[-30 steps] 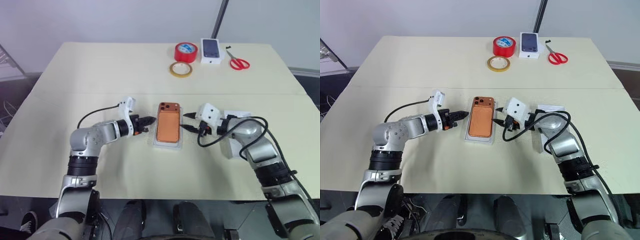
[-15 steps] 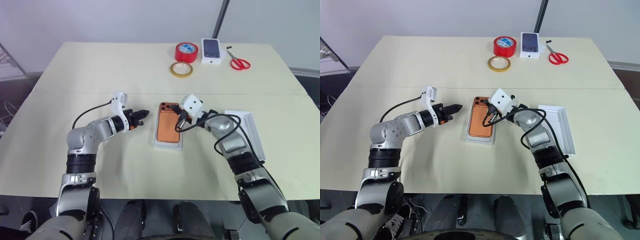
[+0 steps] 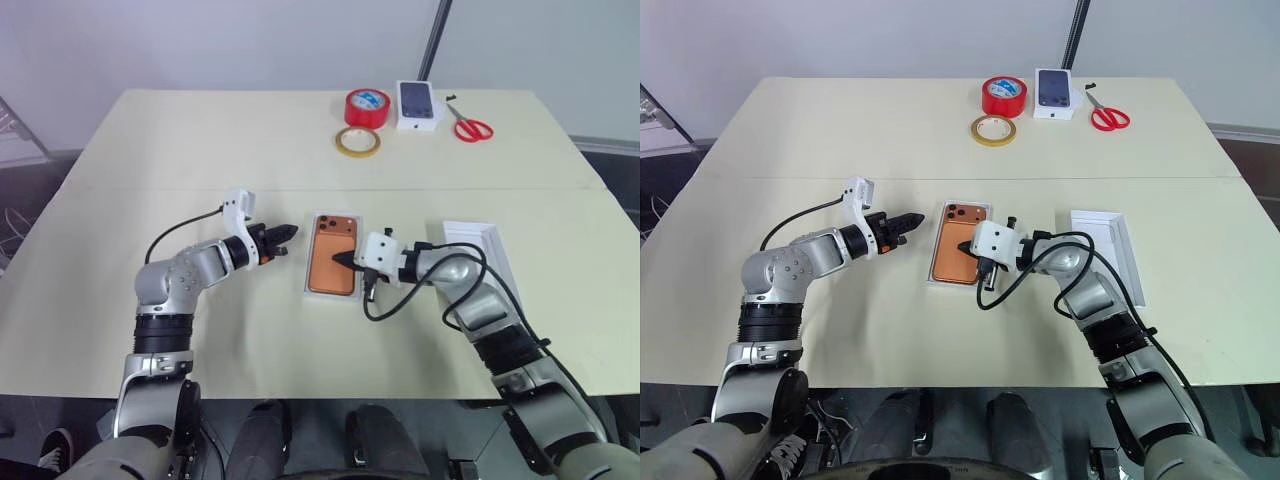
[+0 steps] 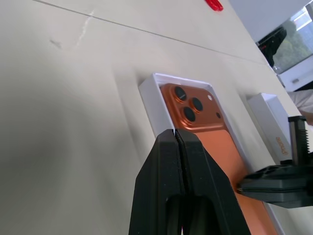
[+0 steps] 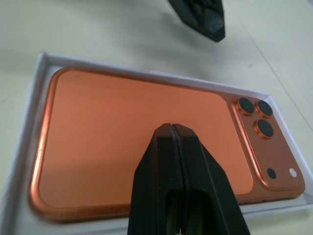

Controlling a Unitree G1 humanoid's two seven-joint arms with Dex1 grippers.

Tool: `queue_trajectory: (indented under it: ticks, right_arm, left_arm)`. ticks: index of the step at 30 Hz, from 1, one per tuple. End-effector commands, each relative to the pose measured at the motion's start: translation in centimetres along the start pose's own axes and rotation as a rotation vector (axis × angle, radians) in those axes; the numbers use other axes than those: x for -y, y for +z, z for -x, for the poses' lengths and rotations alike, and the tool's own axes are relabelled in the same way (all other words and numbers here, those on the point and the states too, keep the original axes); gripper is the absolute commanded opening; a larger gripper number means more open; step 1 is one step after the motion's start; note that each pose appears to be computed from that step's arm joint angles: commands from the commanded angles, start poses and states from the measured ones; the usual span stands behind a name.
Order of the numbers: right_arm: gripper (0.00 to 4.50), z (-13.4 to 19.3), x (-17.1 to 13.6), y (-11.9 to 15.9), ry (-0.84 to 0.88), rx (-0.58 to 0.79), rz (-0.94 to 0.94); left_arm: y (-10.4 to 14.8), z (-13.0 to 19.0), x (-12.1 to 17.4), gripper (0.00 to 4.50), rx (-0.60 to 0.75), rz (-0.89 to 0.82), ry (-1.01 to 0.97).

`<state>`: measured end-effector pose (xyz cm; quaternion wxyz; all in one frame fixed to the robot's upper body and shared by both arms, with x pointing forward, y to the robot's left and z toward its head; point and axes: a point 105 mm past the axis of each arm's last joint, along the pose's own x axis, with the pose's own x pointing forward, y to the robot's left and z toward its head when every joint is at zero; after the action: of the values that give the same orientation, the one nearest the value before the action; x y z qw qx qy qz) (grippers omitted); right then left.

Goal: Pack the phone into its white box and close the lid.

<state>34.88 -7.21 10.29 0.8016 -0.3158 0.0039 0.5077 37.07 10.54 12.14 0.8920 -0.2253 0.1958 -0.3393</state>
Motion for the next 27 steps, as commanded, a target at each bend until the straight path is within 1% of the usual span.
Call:
queue_trajectory:
  ticks: [1,4,6,7,9,11,14,16,19,21,24,27]
  right_arm:
    - [0.01,1.1,2.8,0.2,-0.133,0.023,-0.072]
    - [0.01,2.6,4.3,0.2,-0.201,0.035,-0.092]
    - [0.01,3.9,4.8,-0.3,-0.220,0.010,-0.095]
    - [0.01,4.3,4.9,-0.7,-0.221,-0.008,-0.088]
    - [0.01,5.3,4.6,-1.8,-0.206,-0.064,-0.064]
    - [0.01,6.1,4.4,-2.6,-0.192,-0.110,-0.044]
    - [0.01,6.4,3.7,-3.7,-0.168,-0.148,-0.047]
    - [0.01,6.1,2.9,-3.9,-0.139,-0.155,-0.035]
    - [0.01,4.8,1.6,-2.7,-0.100,-0.089,-0.072]
    - [0.01,4.3,0.9,-2.0,-0.075,-0.055,-0.101]
    - [0.01,5.2,0.9,-3.0,-0.082,-0.111,-0.099]
    - [0.01,6.2,1.2,-3.5,-0.096,-0.136,-0.099]
  left_arm:
    - [0.0,0.1,0.5,0.00,-0.018,-0.082,-0.003]
    - [-0.7,0.1,-0.1,0.00,-0.067,-0.195,0.043]
    - [-1.1,0.0,-0.1,0.00,-0.092,-0.250,0.045]
    - [-1.3,0.0,-0.2,0.00,-0.103,-0.263,0.043]
    - [-2.3,-0.4,0.2,0.00,-0.150,-0.363,0.023]
    - [-3.2,-0.8,0.7,0.00,-0.182,-0.416,-0.004]
    - [-4.5,-1.9,1.2,0.00,-0.235,-0.500,-0.034]
    - [-5.2,-2.4,1.6,0.00,-0.263,-0.491,-0.061]
    - [-7.0,-2.8,2.2,0.00,-0.353,-0.498,-0.109]
    - [-7.9,-3.3,3.4,0.00,-0.392,-0.478,-0.183]
    - [-8.2,-5.0,6.7,0.00,-0.393,-0.472,-0.317]
    - [-7.8,-6.1,8.2,0.00,-0.386,-0.480,-0.368]
